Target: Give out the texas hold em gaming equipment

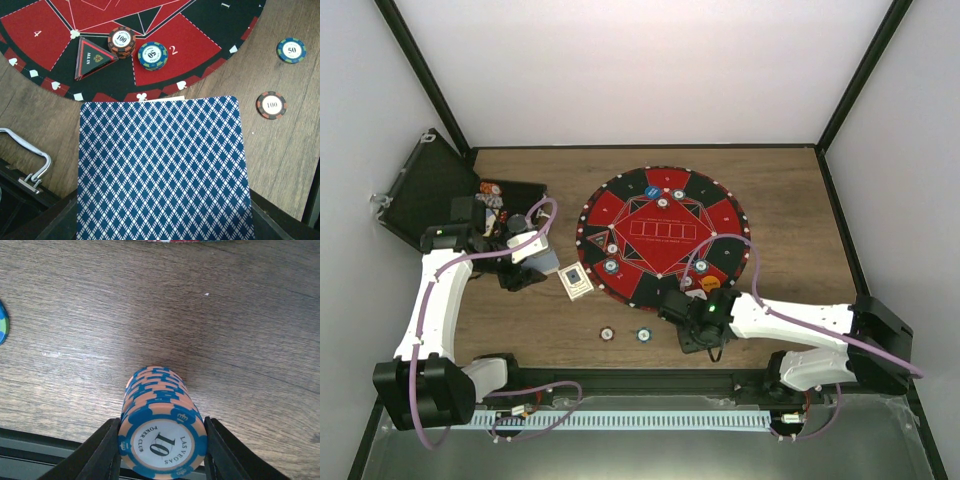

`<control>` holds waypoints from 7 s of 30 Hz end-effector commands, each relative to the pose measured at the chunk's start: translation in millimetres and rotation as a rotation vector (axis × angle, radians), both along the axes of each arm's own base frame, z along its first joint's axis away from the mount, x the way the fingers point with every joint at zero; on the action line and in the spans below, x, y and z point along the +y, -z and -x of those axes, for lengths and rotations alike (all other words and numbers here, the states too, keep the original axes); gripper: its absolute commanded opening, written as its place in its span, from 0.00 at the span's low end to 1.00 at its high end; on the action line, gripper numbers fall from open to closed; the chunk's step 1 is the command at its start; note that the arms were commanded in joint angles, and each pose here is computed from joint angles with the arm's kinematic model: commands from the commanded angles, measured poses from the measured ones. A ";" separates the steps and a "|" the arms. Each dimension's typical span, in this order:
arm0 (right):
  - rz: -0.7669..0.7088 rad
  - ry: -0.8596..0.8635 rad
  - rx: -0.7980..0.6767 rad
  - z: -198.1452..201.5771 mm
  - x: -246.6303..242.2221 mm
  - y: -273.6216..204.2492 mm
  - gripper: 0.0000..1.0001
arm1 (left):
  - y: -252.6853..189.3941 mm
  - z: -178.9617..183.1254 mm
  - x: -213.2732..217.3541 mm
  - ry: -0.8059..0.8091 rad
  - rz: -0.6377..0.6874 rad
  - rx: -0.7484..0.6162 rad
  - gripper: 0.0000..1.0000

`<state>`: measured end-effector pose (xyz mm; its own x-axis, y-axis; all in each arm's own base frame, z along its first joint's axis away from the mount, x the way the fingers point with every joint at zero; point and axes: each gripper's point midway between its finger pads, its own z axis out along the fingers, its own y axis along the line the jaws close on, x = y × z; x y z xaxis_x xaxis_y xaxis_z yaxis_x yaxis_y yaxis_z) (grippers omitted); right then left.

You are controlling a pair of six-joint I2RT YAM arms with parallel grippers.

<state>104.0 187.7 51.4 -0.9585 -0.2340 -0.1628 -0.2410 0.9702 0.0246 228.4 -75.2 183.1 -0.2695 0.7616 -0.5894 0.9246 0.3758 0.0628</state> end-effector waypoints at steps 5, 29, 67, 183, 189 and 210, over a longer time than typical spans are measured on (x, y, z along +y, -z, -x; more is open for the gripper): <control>-0.041 -0.001 -0.074 -16.1 15.8 -35.0 0.16 | -14.7 -0.8 -3.5 0.034 0.019 -0.053 0.11; -0.147 -0.121 -0.275 -181.3 110.9 -90.1 0.11 | -14.4 -1.4 -3.7 0.020 0.025 -0.041 0.11; -0.121 -0.169 -0.191 -329.7 192.1 9.4 0.50 | -19.6 2.7 -4.4 0.017 0.028 -0.046 0.11; -0.099 0.075 -0.161 -113.1 18.7 -85.9 0.21 | -15.6 6.9 -4.4 0.045 0.018 -0.047 0.11; -0.111 0.146 -0.247 -205.7 0.7 -94.9 0.21 | -16.7 7.0 -5.3 0.042 0.023 -0.048 0.11; -0.118 0.324 -0.223 -454.0 -38.5 -9.7 0.17 | -16.1 -0.4 -5.3 0.032 0.033 -0.039 0.11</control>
